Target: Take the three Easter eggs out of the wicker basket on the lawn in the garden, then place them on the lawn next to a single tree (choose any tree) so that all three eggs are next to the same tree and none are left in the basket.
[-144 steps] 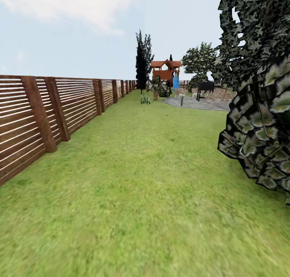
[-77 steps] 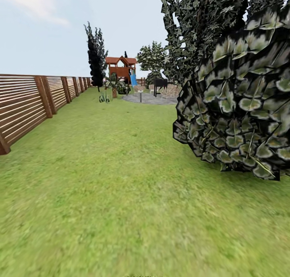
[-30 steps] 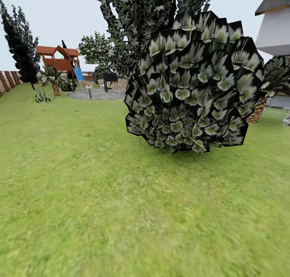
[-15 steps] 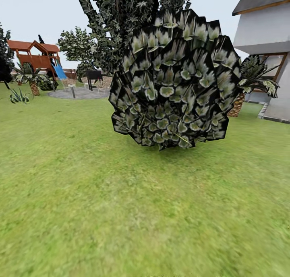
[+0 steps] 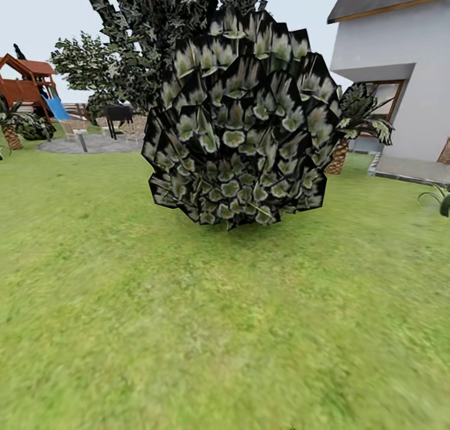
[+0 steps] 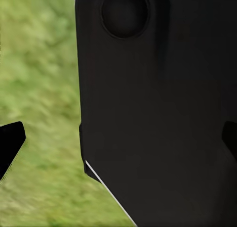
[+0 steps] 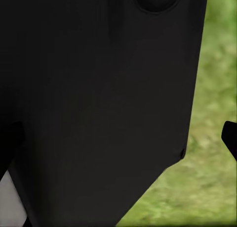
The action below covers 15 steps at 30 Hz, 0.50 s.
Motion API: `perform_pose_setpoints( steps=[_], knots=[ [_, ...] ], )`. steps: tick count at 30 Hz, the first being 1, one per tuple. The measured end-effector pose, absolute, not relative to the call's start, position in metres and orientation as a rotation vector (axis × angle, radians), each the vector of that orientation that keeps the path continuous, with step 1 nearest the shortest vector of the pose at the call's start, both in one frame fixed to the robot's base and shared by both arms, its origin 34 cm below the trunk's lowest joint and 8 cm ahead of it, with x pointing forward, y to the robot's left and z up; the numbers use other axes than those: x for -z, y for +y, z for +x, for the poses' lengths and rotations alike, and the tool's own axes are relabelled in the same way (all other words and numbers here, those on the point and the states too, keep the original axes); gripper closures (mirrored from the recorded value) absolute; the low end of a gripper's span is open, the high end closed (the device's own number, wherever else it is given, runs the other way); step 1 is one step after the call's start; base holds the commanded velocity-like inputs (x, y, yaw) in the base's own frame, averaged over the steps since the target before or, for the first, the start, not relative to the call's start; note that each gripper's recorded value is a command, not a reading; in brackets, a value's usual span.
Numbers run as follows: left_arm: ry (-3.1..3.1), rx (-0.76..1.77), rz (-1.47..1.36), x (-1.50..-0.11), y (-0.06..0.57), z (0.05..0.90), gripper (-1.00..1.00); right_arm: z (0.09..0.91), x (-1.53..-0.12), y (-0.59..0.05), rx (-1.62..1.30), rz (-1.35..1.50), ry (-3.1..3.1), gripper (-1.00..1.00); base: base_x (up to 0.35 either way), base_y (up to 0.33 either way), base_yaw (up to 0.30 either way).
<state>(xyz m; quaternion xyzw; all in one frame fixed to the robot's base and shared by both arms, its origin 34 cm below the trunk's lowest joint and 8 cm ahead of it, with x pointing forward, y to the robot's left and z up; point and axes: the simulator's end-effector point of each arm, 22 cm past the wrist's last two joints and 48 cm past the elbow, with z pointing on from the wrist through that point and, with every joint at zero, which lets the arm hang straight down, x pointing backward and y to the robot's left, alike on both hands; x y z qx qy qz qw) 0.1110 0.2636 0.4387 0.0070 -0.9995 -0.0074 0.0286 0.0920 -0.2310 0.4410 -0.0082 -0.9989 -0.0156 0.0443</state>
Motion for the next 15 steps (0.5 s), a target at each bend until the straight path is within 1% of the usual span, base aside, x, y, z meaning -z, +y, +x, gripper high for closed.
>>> perform_pose_setpoints(
  steps=[15],
  knots=[
    [-3.071,0.022,0.019,-0.4391,0.2633,0.1058,-1.00,0.0867,-0.4417,-0.2321,0.045,-0.025,-3.039,-1.00,0.000,0.000,-0.247]
  ],
)
